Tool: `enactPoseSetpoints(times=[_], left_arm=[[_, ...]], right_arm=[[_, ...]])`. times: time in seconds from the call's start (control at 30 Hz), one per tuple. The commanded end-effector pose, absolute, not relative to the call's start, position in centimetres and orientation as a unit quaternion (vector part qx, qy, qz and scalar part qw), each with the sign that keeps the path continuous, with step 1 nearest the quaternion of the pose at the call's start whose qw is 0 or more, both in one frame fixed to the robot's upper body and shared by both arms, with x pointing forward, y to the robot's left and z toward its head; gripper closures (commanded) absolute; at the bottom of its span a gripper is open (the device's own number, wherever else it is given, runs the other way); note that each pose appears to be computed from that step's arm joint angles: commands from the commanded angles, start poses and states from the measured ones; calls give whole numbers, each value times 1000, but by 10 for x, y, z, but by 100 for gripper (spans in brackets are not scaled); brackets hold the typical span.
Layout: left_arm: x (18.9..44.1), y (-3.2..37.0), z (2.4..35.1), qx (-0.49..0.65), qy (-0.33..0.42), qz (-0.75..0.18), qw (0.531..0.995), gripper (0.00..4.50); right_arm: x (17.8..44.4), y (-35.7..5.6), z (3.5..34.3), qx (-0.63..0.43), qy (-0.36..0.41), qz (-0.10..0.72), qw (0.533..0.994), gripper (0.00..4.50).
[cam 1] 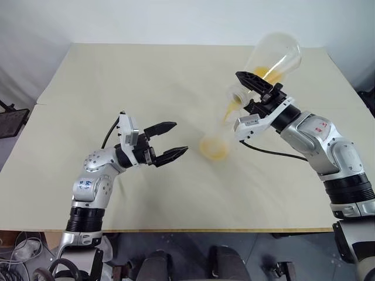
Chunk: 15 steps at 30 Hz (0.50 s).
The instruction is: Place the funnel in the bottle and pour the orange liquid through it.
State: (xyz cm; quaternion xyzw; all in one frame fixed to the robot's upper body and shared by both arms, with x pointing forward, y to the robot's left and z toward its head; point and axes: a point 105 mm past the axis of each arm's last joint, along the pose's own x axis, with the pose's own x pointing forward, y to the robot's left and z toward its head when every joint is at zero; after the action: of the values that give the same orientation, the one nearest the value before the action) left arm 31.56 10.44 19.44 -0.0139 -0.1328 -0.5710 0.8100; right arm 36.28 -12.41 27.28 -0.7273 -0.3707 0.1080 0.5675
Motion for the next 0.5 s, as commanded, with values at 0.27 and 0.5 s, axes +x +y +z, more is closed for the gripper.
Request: enactPoseSetpoints(times=[0.27,0.5], left_arm=[[310,101,209,-2,-167,-575,801,0],[309,101,209,-3,-168,-572,802,0]], right_arm=[[357,-126,292,-735,-398,81,543,200],[357,-125,290,-735,-400,85,540,200]])
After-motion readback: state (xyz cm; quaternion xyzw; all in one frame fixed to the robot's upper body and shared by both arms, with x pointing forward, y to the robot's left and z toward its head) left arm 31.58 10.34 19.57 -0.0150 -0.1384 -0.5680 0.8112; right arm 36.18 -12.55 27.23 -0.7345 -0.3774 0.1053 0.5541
